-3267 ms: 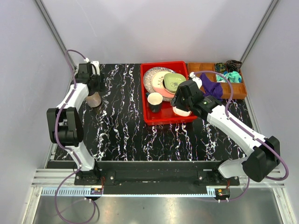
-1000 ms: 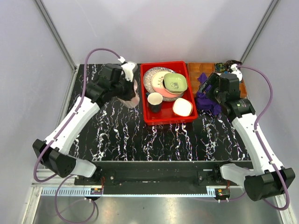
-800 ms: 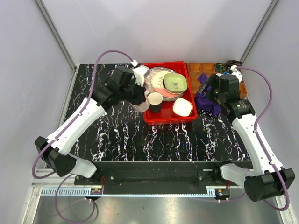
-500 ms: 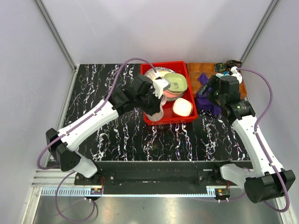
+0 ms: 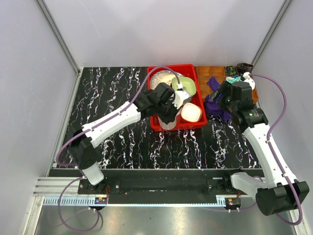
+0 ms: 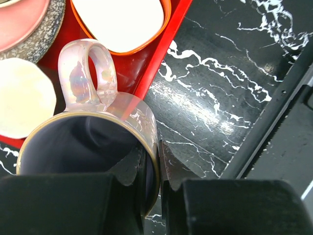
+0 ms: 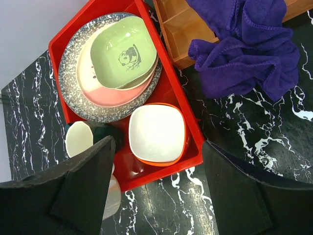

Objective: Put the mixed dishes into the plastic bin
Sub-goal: Place the cup in the plastic bin.

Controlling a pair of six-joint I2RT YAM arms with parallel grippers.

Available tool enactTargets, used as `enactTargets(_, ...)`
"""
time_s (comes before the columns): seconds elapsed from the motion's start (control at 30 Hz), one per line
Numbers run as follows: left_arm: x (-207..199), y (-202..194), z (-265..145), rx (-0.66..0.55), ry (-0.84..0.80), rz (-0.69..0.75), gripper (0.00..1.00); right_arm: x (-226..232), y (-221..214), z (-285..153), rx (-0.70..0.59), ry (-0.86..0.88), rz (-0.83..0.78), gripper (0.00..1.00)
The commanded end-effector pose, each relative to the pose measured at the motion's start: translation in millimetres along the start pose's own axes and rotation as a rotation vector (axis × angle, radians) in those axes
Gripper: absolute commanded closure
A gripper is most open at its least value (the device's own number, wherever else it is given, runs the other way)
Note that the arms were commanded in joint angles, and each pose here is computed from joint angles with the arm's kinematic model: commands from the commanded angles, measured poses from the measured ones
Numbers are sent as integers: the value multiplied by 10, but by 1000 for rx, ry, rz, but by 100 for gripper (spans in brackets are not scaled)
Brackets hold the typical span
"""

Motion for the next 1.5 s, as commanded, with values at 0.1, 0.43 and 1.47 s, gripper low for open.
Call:
enactTargets(0.1,-11,591,-98,-221,36,140,100,-31,25,-63,-13,22,-19,19)
enactTargets(0.43,122,602,65,-165,106,211,100,-63,-5,-23,2,14,-16,19)
enactTargets(1.47,382,182,427,2,231,311,100,-98,-135,92,60,24,0,18)
Point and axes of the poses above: each gripper's point midway between its finger pads, its own z axis out along the fingers, its own x axis along the line the jaws close on, y = z × x, the point moved 7 cm from there along -z, back along the fingers, and after that the axes turned 2 degrees about -z, right-handed, at the moved point
